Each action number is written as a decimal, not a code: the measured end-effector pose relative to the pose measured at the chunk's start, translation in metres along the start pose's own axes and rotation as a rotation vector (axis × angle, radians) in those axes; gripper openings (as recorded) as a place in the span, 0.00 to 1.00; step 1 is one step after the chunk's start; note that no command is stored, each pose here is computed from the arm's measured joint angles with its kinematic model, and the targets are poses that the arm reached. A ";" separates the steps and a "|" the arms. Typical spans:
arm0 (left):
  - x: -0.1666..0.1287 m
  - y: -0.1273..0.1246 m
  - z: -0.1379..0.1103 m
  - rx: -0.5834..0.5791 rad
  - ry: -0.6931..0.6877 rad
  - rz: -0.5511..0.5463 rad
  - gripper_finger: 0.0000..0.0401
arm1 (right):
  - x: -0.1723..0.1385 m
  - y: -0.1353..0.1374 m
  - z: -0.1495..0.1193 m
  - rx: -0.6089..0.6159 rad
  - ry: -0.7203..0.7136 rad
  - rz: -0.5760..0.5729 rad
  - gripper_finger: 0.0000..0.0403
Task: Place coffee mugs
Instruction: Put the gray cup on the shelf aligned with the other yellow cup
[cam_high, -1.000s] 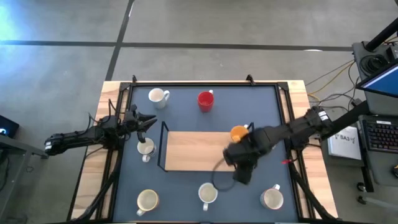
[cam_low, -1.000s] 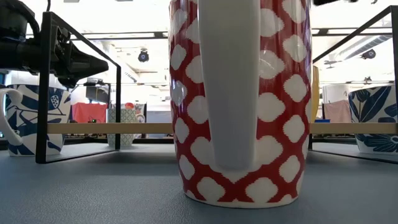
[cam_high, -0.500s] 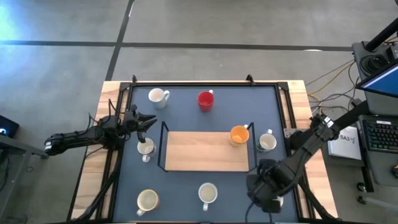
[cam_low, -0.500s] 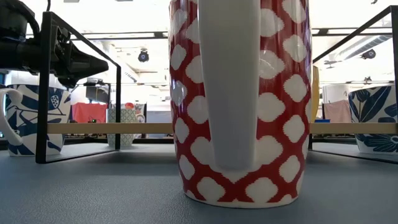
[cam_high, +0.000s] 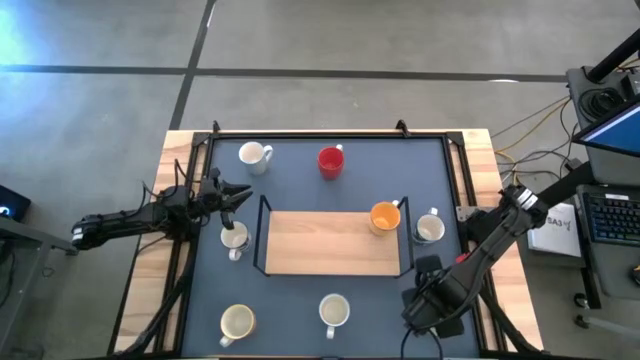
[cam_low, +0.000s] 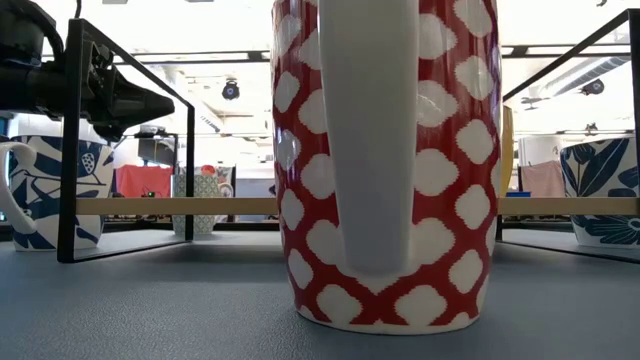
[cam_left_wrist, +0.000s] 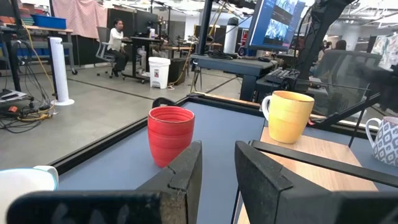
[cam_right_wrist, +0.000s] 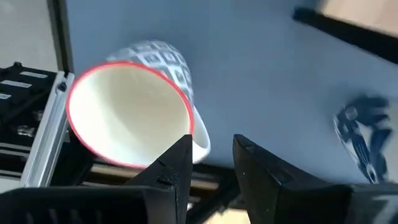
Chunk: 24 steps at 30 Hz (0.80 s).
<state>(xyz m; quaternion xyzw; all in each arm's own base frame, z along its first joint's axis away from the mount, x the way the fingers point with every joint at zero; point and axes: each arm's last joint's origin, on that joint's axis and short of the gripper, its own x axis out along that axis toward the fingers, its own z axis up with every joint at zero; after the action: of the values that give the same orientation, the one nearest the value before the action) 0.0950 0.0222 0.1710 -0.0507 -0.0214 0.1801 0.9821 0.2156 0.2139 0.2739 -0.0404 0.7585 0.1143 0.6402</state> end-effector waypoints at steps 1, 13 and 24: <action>0.000 0.000 0.000 0.000 0.000 0.000 0.20 | 0.002 0.000 0.001 -0.013 -0.006 0.007 0.26; 0.000 0.000 0.000 0.000 0.000 0.000 0.20 | 0.018 -0.001 0.003 -0.078 -0.021 0.001 0.26; 0.000 0.000 0.000 0.000 0.000 0.000 0.20 | 0.019 0.010 0.001 -0.115 -0.028 0.036 0.27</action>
<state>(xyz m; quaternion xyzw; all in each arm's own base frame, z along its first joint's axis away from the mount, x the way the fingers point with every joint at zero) 0.0950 0.0222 0.1710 -0.0508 -0.0214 0.1803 0.9821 0.2109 0.2249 0.2565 -0.0621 0.7422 0.1699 0.6453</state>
